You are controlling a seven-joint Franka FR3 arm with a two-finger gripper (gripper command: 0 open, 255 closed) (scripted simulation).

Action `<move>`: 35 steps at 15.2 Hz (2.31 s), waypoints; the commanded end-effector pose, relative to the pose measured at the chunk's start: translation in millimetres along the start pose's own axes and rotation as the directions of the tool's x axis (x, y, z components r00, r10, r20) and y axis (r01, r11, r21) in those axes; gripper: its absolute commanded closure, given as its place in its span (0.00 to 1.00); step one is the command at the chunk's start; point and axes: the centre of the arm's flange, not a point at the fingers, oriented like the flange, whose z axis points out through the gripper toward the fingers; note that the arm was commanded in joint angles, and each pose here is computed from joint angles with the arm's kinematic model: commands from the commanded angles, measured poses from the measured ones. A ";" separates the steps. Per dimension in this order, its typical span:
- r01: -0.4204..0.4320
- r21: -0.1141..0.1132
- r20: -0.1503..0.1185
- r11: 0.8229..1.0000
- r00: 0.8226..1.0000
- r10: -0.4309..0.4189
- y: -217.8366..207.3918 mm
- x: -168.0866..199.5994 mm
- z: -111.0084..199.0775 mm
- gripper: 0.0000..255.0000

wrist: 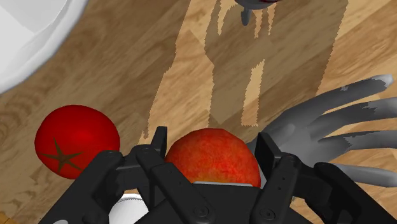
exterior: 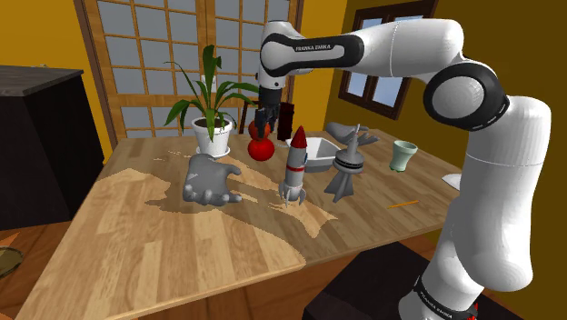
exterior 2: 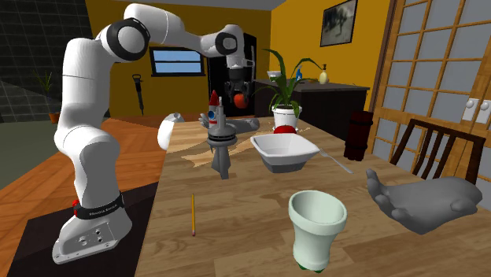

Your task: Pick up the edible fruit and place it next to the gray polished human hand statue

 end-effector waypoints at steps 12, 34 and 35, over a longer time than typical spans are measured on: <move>0.000 0.000 0.000 1.000 1.000 0.000 -3.3 -2.9 67.7 1.00; 0.000 0.000 0.000 1.000 1.000 0.000 -7.1 -9.1 181.4 1.00; 0.000 0.000 0.000 1.000 1.000 0.000 -7.1 -9.1 181.4 1.00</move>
